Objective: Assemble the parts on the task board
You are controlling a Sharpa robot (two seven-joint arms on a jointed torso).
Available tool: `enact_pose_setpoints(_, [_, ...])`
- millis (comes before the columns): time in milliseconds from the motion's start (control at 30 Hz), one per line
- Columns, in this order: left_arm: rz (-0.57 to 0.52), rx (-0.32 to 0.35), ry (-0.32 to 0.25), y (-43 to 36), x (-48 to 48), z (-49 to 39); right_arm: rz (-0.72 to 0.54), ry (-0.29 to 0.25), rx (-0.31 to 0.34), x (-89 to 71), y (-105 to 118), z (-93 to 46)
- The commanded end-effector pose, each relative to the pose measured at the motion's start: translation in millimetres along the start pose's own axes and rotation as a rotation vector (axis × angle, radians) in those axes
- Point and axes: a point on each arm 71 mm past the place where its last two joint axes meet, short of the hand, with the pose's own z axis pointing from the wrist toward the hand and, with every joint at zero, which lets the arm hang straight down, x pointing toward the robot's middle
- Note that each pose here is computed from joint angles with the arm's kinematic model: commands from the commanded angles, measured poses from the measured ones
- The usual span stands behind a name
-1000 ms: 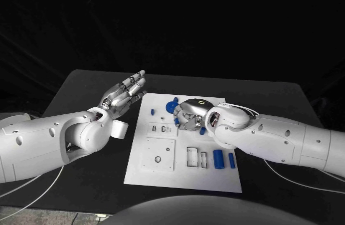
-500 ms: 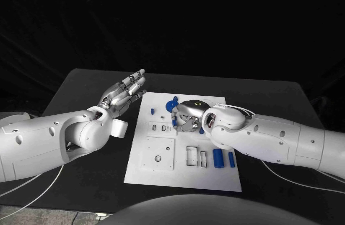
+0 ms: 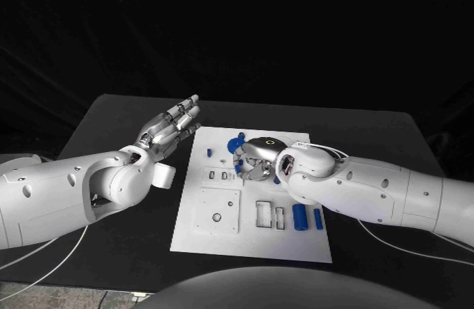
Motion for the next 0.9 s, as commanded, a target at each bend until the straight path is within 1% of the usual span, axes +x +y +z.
enact_pose_setpoints(33, [-0.011, 0.005, 0.019, -0.5, 2.2, 0.6, -0.023, 0.046, 0.006, 6.5, -1.0, -0.3])
enact_pose_setpoints(567, [-0.010, 0.003, 0.017, 0.2, 1.4, 0.6, -0.024, 0.047, -0.002, 6.9, 0.0, -0.5])
enact_pose_setpoints(700, [-0.010, 0.004, 0.016, 0.3, 1.2, 0.5, -0.022, 0.031, -0.007, 5.7, -0.1, -1.0])
enact_pose_setpoints(900, [-0.007, 0.005, 0.011, 0.2, 0.4, 0.3, -0.013, -0.024, -0.027, 0.4, 1.6, -4.3])
